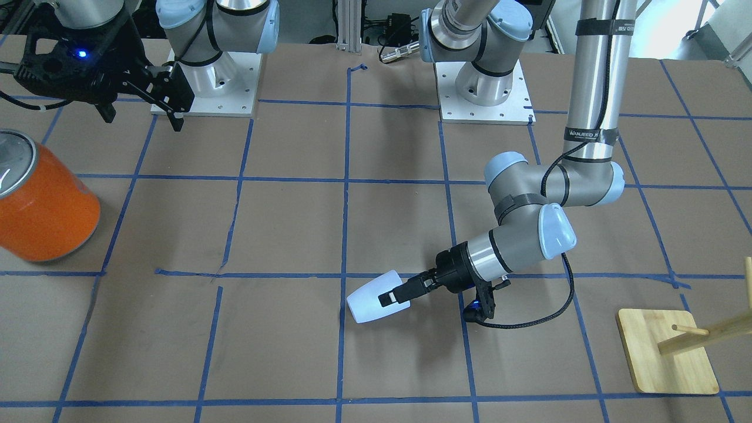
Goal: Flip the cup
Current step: 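Reach the left gripper to the lying cup's base and grasp it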
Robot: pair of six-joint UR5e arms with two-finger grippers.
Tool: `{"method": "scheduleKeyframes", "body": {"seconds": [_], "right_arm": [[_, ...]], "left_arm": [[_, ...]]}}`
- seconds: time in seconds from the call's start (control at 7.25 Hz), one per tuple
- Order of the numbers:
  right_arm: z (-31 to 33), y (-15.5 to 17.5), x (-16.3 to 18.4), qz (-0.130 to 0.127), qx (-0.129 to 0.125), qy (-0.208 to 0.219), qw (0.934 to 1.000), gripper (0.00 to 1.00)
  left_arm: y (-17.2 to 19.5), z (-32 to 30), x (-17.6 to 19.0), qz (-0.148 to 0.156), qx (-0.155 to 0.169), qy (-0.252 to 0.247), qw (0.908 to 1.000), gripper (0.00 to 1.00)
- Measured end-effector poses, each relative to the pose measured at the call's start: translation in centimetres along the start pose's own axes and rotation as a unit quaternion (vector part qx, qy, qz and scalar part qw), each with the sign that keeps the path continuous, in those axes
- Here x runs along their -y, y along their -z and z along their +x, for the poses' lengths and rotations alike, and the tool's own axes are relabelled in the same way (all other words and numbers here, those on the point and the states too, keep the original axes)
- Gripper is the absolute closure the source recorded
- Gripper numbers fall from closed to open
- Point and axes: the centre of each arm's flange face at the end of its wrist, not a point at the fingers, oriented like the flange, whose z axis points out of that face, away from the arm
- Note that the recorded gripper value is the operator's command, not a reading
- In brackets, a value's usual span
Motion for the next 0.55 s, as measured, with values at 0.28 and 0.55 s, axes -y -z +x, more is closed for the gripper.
{"method": "scheduleKeyframes", "body": {"seconds": [0.28, 0.55], "right_arm": [[0.0, 0.0, -0.1, 0.0, 0.0, 0.001, 1.0, 0.0], [0.0, 0.1, -0.1, 0.001, 0.0, 0.001, 1.0, 0.0]], "left_arm": [[-0.3, 0.6, -0.2, 0.003, 0.002, -0.009, 1.0, 1.0], [0.3, 1.6, -0.4, 0.01, -0.002, -0.006, 0.9999, 1.0]]}}
